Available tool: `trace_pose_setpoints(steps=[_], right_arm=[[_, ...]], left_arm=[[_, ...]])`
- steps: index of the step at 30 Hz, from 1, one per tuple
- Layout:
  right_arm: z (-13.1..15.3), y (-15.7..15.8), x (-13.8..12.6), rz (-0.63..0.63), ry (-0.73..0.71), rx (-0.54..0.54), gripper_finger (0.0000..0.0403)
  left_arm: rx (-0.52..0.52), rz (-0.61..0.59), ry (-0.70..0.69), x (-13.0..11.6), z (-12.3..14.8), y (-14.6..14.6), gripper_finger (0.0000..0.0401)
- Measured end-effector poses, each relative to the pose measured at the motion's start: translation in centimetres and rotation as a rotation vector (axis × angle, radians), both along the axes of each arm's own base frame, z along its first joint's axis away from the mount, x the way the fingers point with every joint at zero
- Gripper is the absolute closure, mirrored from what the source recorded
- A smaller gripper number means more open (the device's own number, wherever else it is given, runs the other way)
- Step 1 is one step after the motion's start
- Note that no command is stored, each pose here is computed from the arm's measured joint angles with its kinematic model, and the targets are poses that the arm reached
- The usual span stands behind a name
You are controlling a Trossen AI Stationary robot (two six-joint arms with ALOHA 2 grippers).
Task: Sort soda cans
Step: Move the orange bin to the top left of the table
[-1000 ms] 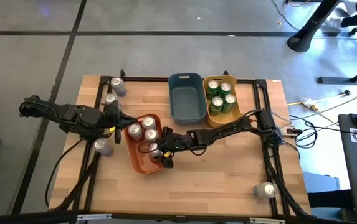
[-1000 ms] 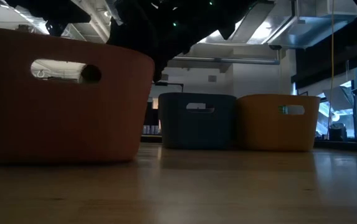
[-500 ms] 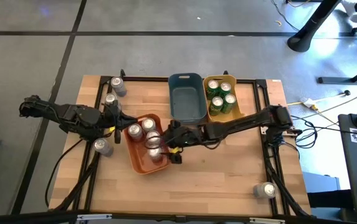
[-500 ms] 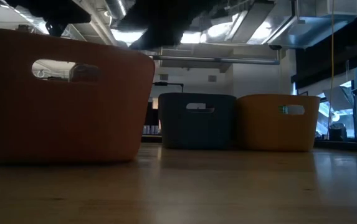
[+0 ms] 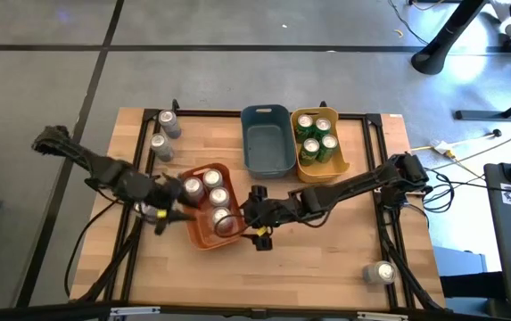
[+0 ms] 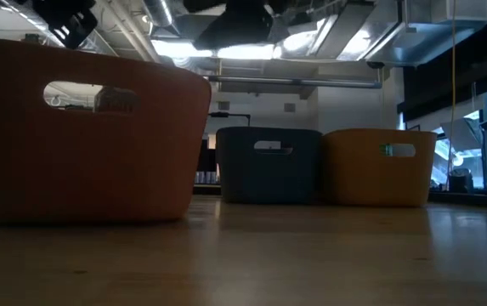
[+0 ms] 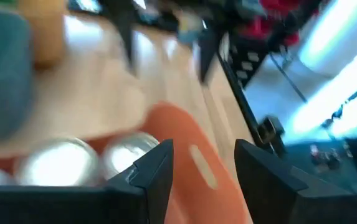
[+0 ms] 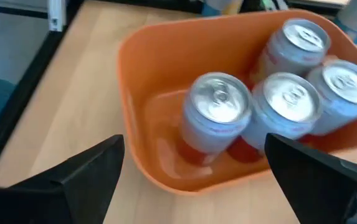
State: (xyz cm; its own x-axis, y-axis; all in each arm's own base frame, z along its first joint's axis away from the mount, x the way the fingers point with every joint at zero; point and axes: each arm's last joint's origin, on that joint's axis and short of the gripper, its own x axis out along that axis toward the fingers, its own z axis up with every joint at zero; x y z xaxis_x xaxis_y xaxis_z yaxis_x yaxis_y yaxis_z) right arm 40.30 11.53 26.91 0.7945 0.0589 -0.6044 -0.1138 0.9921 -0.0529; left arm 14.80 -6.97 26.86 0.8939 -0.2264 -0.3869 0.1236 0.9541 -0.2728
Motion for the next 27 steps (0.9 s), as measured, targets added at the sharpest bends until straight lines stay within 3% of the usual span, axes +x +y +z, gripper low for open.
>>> trace_pose_setpoints(steps=[4, 9, 13, 19, 27], right_arm=[[-0.3, -0.2, -0.2, -0.015, 0.043, -0.004, 0.0016], [-0.5, -0.1, -0.4, -0.033, 0.068, 0.019, 0.0016], [-0.5, 0.4, -0.5, -0.037, 0.071, 0.048, 0.0016], [-0.5, 2.0, -1.1, -0.043, 0.068, 0.065, 0.0016], [-0.4, 3.5, -1.7, -0.119, 0.04, 0.059, 0.0016]], left_arm=[[-0.011, -0.092, 0.077, 1.4, -0.2, -3.4, 0.0254], [0.066, -0.204, 0.169, 2.4, -0.2, -7.6, 0.027], [0.062, -0.189, 0.219, 3.5, 0.0, -9.8, 0.028], [0.163, -0.09, 0.361, 5.0, -2.9, -11.1, 0.0297], [0.12, -0.038, 0.395, 5.4, -3.6, -11.3, 0.0311]])
